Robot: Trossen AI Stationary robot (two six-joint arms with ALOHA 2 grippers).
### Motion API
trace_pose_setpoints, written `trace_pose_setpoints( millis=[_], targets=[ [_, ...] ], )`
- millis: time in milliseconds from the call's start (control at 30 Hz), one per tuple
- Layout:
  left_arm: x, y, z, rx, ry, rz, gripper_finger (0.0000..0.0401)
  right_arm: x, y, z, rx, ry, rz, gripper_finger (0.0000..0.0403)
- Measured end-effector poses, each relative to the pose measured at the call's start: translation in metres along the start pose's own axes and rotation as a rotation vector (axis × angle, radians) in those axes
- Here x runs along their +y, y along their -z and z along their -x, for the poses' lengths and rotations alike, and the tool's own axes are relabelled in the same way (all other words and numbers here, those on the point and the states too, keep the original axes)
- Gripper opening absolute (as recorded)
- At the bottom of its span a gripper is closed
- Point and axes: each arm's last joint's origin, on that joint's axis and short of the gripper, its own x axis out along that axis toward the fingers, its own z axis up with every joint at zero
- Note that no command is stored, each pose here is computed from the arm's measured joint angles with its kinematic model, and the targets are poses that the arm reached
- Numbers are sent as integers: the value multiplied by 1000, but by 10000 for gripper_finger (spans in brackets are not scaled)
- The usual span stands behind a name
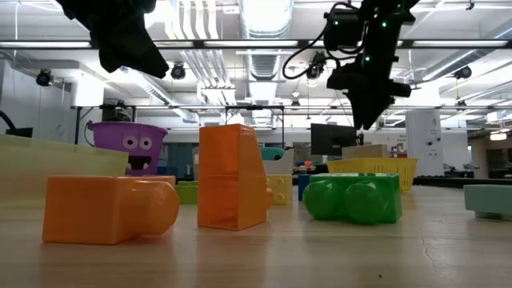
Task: Pick & Place Toys
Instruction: Put the orange deck of cards into the yellow bin
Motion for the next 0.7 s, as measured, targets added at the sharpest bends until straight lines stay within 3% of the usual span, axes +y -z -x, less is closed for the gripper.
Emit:
trace_pose_setpoints(
  millis=[100,133,400,700],
  targets=[
    [0,0,0,0,0,0,101,-2,-1,-4,13,9,16,28],
    [0,0,0,0,0,0,101,-3,-2,-6,20,16,14,21],
    [0,0,0,0,0,0,101,-10,-1,-26,105,112,31,8],
    [0,0,0,0,-1,0,101,-6,-1,-31,134,98,64,8]
  ],
)
